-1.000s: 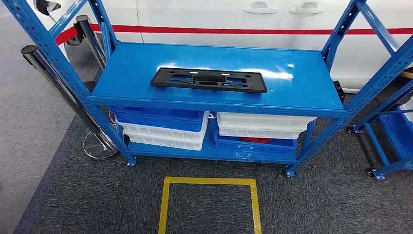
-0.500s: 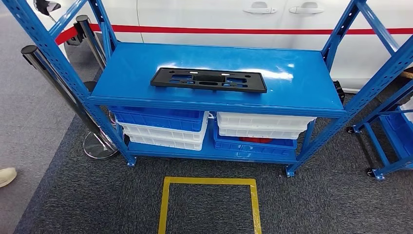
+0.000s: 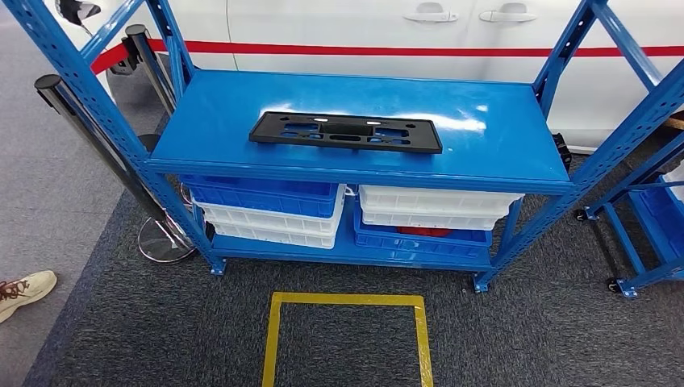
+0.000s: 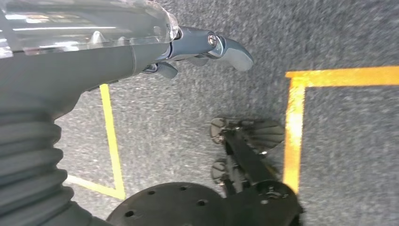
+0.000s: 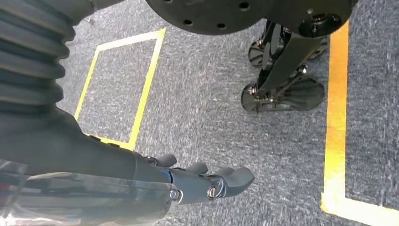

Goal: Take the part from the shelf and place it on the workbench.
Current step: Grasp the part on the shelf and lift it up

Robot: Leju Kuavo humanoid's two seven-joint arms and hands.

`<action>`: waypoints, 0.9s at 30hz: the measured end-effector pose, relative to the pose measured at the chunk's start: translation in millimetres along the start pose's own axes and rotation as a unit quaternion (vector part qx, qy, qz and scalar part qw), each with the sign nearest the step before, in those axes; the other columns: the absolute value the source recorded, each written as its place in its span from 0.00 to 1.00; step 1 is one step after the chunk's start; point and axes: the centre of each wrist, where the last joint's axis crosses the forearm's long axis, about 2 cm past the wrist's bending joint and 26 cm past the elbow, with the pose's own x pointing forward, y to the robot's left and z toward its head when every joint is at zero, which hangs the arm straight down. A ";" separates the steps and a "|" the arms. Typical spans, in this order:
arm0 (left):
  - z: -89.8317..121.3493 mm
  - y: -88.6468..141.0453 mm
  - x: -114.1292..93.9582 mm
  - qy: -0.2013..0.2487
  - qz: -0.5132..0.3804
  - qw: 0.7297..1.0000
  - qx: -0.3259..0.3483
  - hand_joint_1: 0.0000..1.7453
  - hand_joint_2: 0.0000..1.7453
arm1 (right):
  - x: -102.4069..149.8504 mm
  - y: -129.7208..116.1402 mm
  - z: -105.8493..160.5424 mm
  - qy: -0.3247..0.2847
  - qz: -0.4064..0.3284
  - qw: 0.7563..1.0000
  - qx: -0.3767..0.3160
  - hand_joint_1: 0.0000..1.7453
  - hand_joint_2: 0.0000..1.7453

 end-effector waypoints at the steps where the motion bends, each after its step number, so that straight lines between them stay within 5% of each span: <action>1: -0.5 1.6 1.2 -0.004 0.004 1.000 0.003 0.00 1.00 | 1.2 -0.1 -0.4 0.000 0.001 1.000 0.001 0.00 1.00; 7: -2.6 10.4 6.2 -0.022 0.030 0.999 0.019 0.00 1.00 | 6.5 -1.1 -2.1 -0.001 0.005 1.000 0.002 0.00 1.00; 8: -2.9 11.7 6.8 -0.024 0.034 0.999 0.023 0.00 1.00 | 7.2 -1.4 -2.3 -0.001 0.005 1.000 0.002 0.00 0.75; 10: -3.4 14.1 8.2 -0.028 0.042 0.998 0.029 0.00 0.50 | 8.4 -1.9 -2.7 0.001 0.005 1.000 0.002 0.00 0.25; 11: -3.7 15.2 8.9 -0.029 0.046 0.998 0.032 0.00 0.25 | 9.0 -2.1 -2.9 0.001 0.004 1.000 0.002 0.00 0.25; 12: -4.0 16.2 9.7 -0.031 0.050 0.998 0.035 0.00 0.00 | 9.5 -2.0 -3.1 0.001 0.002 1.000 0.003 0.00 0.50; 14: -4.6 18.0 11.2 -0.034 0.057 0.997 0.041 0.00 0.00 | 10.4 -1.0 -3.4 -0.004 -0.007 1.000 0.008 0.00 1.00; 18: -5.5 20.4 13.8 -0.042 0.071 0.995 0.047 0.00 0.00 | 15.4 4.3 -4.4 -0.036 -0.031 0.998 0.029 0.00 0.00; 27: -7.2 22.5 19.2 -0.063 0.094 0.992 0.048 0.00 0.00 | 64.3 12.9 -7.0 -0.191 -0.075 0.975 0.090 0.00 0.00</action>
